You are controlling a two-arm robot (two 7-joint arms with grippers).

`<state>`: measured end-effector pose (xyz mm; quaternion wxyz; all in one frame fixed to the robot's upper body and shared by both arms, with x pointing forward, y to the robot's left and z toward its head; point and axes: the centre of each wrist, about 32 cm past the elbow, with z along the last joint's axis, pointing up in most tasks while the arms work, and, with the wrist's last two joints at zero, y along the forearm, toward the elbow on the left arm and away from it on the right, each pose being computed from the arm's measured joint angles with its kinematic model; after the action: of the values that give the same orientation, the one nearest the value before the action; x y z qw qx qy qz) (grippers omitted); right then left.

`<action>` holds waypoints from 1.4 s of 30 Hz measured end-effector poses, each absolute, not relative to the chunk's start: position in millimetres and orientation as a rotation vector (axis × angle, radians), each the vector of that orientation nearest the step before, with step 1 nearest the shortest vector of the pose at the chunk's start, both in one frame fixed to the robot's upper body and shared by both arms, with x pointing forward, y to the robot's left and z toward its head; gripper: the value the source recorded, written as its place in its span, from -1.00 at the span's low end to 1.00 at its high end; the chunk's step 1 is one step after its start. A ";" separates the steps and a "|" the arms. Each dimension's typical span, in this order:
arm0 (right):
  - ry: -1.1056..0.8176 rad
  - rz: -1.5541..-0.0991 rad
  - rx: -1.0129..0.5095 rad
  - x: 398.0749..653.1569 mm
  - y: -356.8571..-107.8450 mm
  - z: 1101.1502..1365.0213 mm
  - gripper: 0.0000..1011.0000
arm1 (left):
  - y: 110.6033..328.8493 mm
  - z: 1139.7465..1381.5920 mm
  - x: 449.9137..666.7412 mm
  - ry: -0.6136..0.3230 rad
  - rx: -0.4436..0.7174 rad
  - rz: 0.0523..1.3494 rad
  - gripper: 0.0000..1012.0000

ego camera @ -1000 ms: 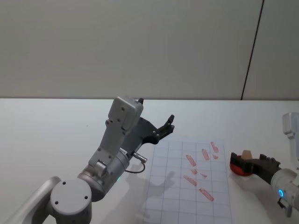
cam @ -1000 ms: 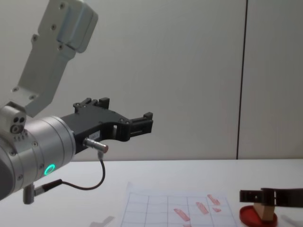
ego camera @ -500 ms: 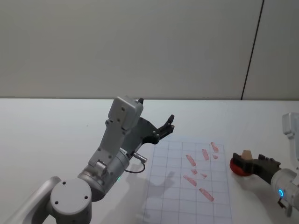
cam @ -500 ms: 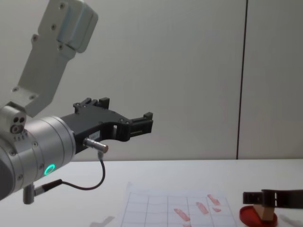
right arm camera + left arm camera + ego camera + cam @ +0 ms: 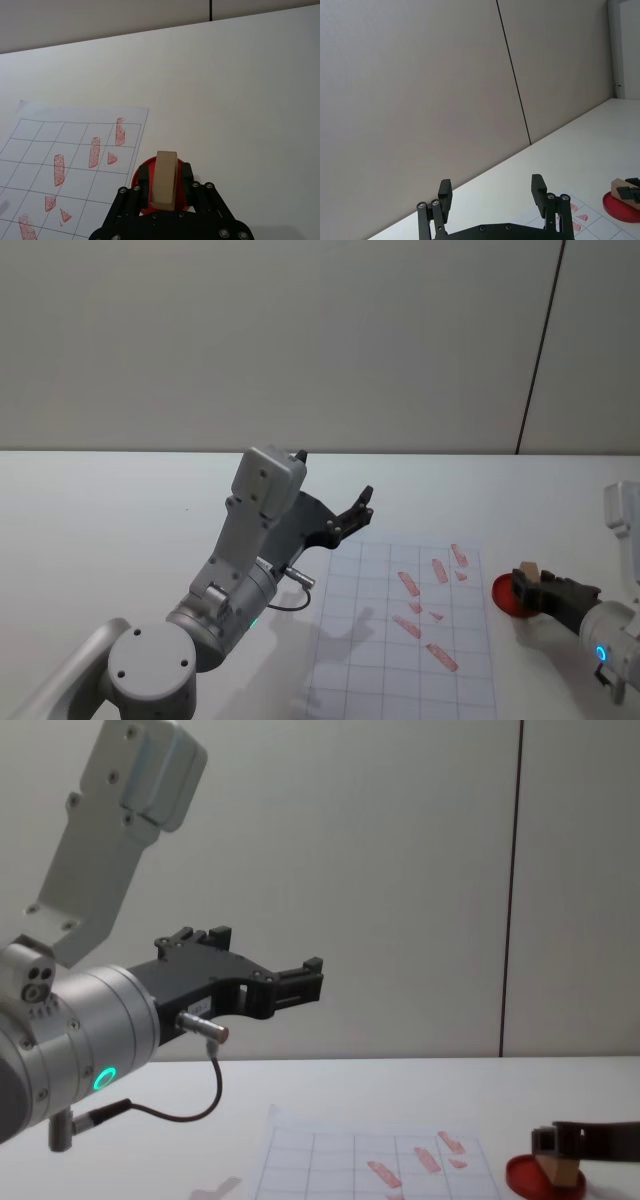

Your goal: Use the one hand to pick up the stamp and affix it onto the A4 paper.

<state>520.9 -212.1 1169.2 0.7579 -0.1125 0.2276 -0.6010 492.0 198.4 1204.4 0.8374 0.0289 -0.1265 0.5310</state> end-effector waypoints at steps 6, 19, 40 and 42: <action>0.496 -1.310 -0.246 521.1 -212.1 1169.2 -0.54 | 198.4 1204.4 492.0 -0.268 0.061 1.124 0.98; 0.496 -1.310 -0.247 521.2 -212.2 1168.9 -0.57 | 198.4 1204.4 492.0 -0.268 0.061 1.124 0.98; 0.490 -1.313 -0.244 521.9 -210.1 1170.0 -0.57 | 198.4 1204.4 492.0 -0.268 0.061 1.124 0.98; 0.485 -1.314 -0.244 522.3 -209.8 1170.5 -0.57 | 198.4 1204.4 492.0 -0.268 0.061 1.124 0.98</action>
<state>522.3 -209.8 1170.5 0.7577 -0.1121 0.2227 -0.6031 492.0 198.4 1204.4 0.8373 0.0289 -0.1265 0.5311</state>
